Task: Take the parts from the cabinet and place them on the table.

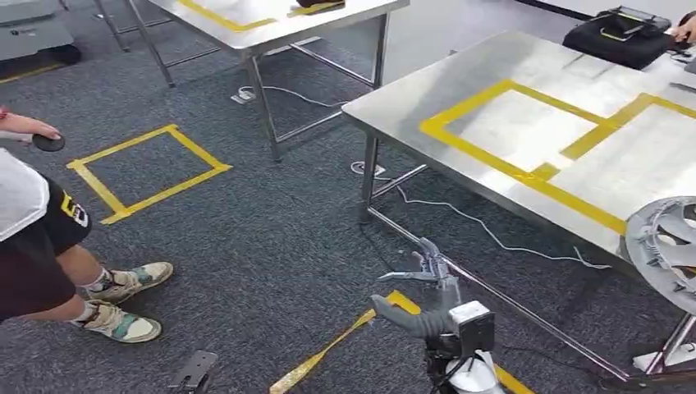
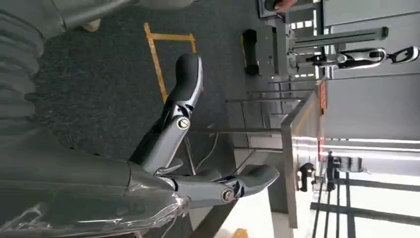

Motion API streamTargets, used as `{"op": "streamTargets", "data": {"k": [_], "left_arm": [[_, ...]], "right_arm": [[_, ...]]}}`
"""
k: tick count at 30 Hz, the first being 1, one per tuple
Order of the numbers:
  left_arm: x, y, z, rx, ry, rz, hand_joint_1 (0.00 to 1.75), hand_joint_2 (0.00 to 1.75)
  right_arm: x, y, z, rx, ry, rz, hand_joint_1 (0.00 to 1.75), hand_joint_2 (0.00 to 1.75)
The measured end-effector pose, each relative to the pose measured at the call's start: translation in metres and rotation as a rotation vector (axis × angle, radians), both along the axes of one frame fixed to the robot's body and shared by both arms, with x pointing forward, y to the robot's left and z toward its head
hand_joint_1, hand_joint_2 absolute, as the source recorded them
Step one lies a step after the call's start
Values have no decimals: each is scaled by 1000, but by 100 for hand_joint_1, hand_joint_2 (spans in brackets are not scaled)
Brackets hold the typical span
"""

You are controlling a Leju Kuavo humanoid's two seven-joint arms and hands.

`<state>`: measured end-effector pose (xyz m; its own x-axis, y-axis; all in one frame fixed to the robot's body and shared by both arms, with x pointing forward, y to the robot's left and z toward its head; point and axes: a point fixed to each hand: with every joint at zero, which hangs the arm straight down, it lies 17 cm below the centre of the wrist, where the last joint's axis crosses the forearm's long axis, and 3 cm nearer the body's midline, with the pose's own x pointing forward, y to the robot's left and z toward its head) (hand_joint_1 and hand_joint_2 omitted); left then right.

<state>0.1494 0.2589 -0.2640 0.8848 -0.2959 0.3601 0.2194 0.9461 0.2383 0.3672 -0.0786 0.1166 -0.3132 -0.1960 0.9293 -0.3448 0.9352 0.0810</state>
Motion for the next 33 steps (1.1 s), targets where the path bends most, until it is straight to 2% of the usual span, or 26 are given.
{"op": "streamTargets", "data": {"k": [10, 24, 25, 33], "left_arm": [[-1, 12, -1, 11, 4, -3, 0, 0], [0, 4, 0, -7, 4, -6, 0, 0], [0, 5, 0, -6, 4, -6, 0, 0], [-3, 0, -1, -14, 11, -6, 0, 0]], "right_arm": [[6, 14, 9, 25, -9, 13, 0, 175], [8, 20, 8, 15, -8, 35, 0, 175], [9, 21, 9, 14, -10, 37, 0, 0], [6, 21, 4, 4, -6, 39, 0, 0]]}}
